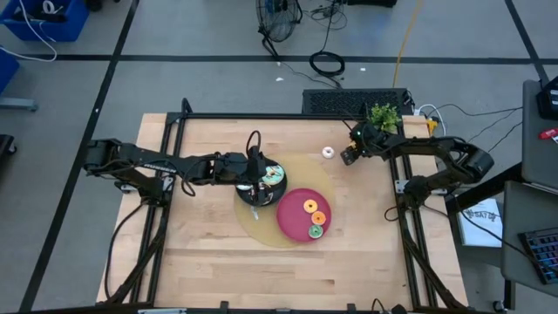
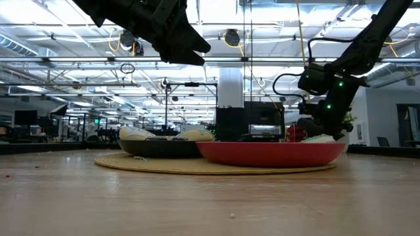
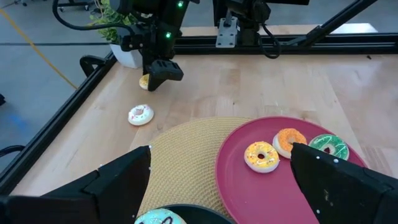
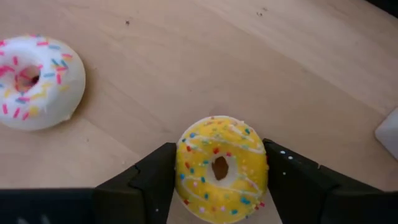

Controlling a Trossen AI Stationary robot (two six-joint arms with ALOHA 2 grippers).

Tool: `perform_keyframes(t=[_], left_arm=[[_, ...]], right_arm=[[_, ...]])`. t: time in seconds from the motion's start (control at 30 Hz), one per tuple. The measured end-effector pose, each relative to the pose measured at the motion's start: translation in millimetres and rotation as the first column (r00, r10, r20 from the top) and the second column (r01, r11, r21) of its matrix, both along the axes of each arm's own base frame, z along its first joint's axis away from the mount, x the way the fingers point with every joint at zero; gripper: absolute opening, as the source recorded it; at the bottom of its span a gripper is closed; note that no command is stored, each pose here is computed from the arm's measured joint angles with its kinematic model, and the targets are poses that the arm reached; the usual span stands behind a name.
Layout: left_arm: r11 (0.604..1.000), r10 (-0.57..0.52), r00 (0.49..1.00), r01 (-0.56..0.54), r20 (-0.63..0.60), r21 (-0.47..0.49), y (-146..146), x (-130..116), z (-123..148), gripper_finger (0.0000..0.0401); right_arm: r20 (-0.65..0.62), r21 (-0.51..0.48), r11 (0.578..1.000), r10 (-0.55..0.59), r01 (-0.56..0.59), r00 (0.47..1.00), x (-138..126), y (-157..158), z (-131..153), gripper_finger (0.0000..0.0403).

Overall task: Pick & Place donuts
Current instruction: Put the small yellow donut on the pink plate

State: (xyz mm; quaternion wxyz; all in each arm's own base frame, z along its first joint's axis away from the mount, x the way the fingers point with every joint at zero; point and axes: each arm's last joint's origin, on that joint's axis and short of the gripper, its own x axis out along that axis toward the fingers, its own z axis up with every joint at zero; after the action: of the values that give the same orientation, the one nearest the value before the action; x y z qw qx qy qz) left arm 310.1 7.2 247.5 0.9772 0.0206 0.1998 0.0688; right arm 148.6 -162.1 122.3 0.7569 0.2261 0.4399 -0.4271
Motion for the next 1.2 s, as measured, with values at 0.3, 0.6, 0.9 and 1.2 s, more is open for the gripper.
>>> perform_keyframes(t=[0.3, 0.6, 0.9, 1.2], left_arm=[[1.000, 0.000, 1.000, 0.000, 0.000, 0.001, 0, 0, 0, 0.0381], [1.000, 0.000, 1.000, 0.000, 0.000, 0.000, 0, 0, 0, 0.0381], [1.000, 0.000, 1.000, 0.000, -0.001, 0.000, 0, 0, 0, 0.0381], [1.000, 0.000, 1.000, 0.000, -0.001, 0.000, 0, 0, 0, 0.0381]], right_arm=[[-0.023, 0.028, 0.999, 0.048, -0.047, 0.999, -2, 3, -1, 0.0226], [-0.029, 0.047, 0.998, 0.032, -0.031, 0.999, -3, 4, -2, 0.0290], [-0.061, 0.085, 0.996, 0.039, -0.034, 0.997, -6, 7, -4, 0.0281], [-0.094, 0.124, 0.992, 0.042, -0.030, 0.995, -9, 11, -6, 0.0279]])
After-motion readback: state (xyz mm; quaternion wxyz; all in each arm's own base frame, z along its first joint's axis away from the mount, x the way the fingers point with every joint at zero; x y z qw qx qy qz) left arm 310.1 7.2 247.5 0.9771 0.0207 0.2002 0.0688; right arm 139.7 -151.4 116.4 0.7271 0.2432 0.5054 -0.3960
